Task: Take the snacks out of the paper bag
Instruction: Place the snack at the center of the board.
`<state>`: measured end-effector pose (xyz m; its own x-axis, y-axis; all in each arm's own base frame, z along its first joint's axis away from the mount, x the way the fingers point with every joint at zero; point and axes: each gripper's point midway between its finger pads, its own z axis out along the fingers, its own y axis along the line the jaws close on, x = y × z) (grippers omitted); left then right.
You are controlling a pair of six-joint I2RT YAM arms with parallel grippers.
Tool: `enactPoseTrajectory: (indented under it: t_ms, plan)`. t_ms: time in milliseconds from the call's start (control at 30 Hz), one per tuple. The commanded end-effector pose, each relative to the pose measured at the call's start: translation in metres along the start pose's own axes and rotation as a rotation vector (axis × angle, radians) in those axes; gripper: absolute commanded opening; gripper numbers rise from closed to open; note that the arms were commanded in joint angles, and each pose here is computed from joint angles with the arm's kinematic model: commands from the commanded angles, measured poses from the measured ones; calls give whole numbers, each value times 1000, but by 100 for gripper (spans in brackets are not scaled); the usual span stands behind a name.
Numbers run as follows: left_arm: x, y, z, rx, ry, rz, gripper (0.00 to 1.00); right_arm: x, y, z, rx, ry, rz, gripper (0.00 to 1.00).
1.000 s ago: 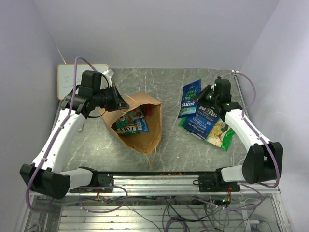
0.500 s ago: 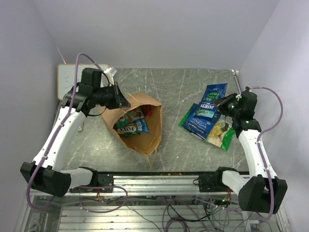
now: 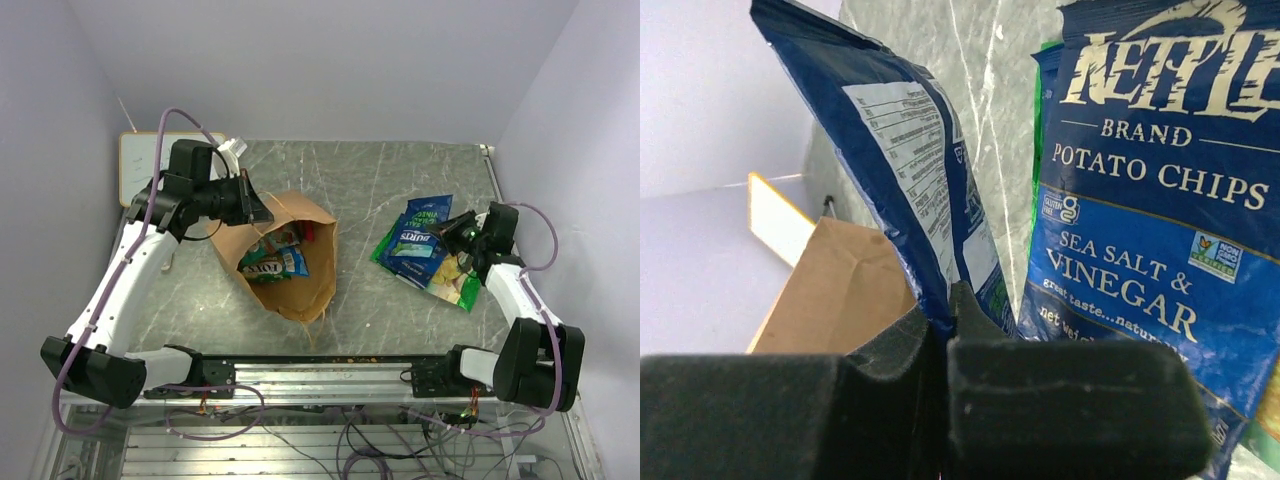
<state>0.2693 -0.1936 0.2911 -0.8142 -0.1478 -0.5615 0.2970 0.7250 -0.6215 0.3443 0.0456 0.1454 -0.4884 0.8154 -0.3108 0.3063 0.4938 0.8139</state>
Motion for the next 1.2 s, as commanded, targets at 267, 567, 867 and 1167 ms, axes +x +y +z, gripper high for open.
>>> enactPoseTrajectory:
  t_ms: [267,567,867,1167]
  plan:
    - [-5,-10,-3,31,-27,52,7,4,-17,21,-61,-17,190,0]
    - [-8,-9,-2,21,-25,50,7,7,-52,18,-5,-106,317,0]
    - [-14,-8,3,16,-22,60,7,15,-84,19,81,-124,340,0]
    - [-15,-7,6,16,-14,69,7,23,-92,28,108,-38,264,2]
